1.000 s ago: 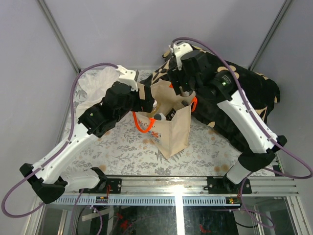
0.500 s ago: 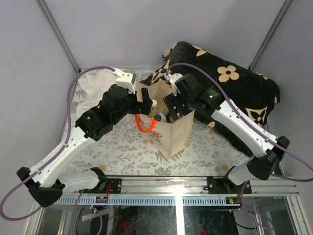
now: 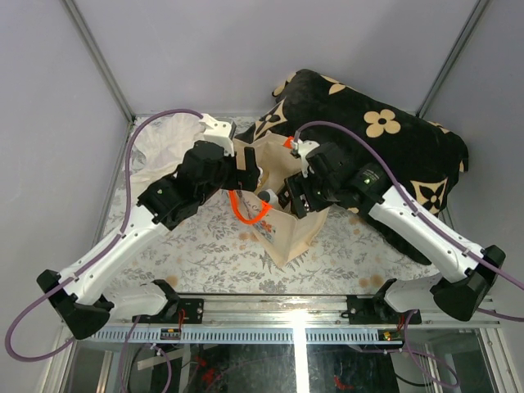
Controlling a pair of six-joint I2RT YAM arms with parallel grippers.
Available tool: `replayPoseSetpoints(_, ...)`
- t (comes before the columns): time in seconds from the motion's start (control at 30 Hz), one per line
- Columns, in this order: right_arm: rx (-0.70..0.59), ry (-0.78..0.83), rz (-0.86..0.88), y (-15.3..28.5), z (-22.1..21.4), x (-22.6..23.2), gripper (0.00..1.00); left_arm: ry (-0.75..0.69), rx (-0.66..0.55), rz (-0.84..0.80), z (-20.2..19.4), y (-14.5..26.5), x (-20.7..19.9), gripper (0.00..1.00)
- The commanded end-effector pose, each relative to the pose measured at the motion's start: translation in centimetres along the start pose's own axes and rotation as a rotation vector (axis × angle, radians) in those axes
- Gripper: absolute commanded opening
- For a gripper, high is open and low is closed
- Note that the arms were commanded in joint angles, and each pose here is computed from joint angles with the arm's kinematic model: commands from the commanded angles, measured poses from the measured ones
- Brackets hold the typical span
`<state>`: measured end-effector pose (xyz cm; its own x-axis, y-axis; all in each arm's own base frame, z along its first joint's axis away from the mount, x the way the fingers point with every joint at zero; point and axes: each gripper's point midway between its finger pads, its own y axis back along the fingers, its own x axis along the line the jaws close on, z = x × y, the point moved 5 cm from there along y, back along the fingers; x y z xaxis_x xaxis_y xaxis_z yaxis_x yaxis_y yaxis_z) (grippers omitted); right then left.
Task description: Place the personal care products into the canvas bag
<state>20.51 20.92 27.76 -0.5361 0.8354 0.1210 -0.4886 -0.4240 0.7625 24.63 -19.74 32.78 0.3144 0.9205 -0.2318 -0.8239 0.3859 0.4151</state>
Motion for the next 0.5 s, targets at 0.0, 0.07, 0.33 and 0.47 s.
replayPoseSetpoints(0.0, -0.025, -0.034, 0.058, -0.2, -0.6, 0.9, 0.0, 0.014, -0.069, -0.039, 1.9, -0.3, -0.9, 1.0)
replayPoseSetpoints(0.07, -0.009, -0.036, 0.064, -1.1, -1.2, 1.0, 0.0, 0.01, -0.067, -0.041, 2.0, -0.4, -1.0, 1.0)
replayPoseSetpoints(0.33, -0.005, -0.028, 0.09, -4.4, -1.4, 1.8, 0.0, 0.008, -0.062, -0.042, 2.0, -0.8, -1.0, 1.0)
replayPoseSetpoints(0.47, -0.039, -0.016, 0.11, -5.5, -0.3, 2.5, 0.0, 0.008, -0.06, -0.042, 2.0, -0.9, -0.9, 1.0)
